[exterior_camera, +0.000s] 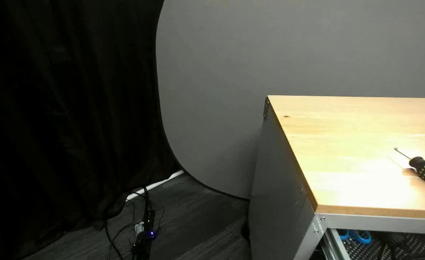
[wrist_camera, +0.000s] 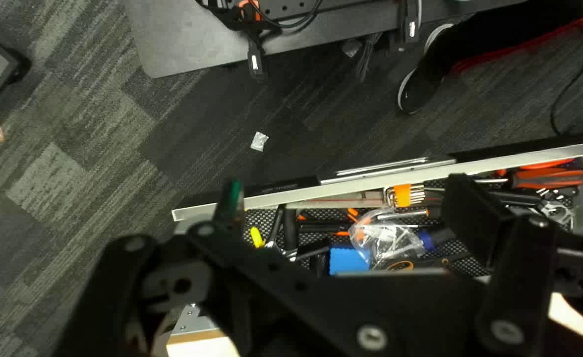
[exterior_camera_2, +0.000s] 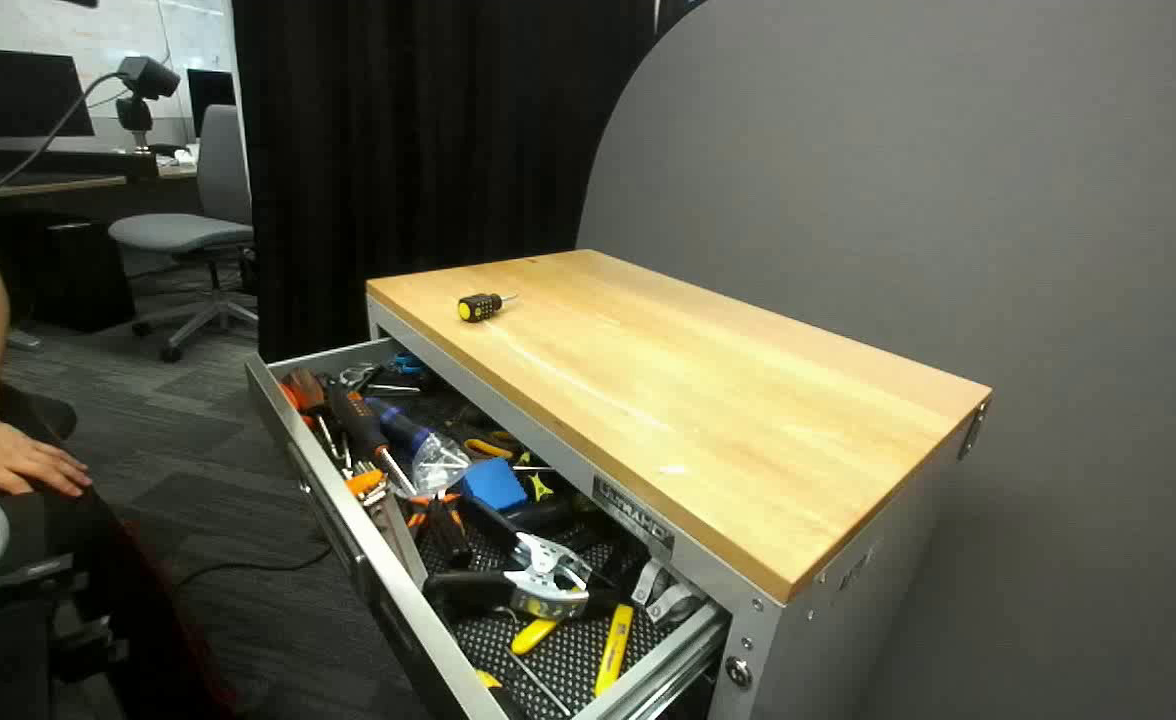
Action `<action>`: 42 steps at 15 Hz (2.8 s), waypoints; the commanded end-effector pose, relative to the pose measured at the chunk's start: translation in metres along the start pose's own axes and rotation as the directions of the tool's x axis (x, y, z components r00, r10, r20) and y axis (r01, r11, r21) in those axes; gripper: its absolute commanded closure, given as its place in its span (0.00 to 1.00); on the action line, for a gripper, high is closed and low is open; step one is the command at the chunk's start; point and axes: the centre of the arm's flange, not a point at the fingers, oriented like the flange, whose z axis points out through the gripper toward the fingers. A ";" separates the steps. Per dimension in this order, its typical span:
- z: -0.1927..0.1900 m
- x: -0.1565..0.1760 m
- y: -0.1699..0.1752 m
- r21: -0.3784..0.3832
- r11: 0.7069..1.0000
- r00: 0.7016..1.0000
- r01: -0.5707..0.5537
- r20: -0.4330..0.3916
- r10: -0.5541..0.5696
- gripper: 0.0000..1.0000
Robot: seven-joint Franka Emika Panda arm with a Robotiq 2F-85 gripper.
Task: Put the screwdriver in the drawer and close it
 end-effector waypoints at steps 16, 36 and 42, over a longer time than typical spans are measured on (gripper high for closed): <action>0.058 0.143 -0.134 0.110 0.978 0.974 0.177 -0.162 -0.158 0.00; 0.161 0.248 -0.269 0.046 0.920 0.888 0.390 -0.285 -0.362 0.00; 0.186 0.264 -0.279 0.062 0.921 0.884 0.384 -0.313 -0.347 0.00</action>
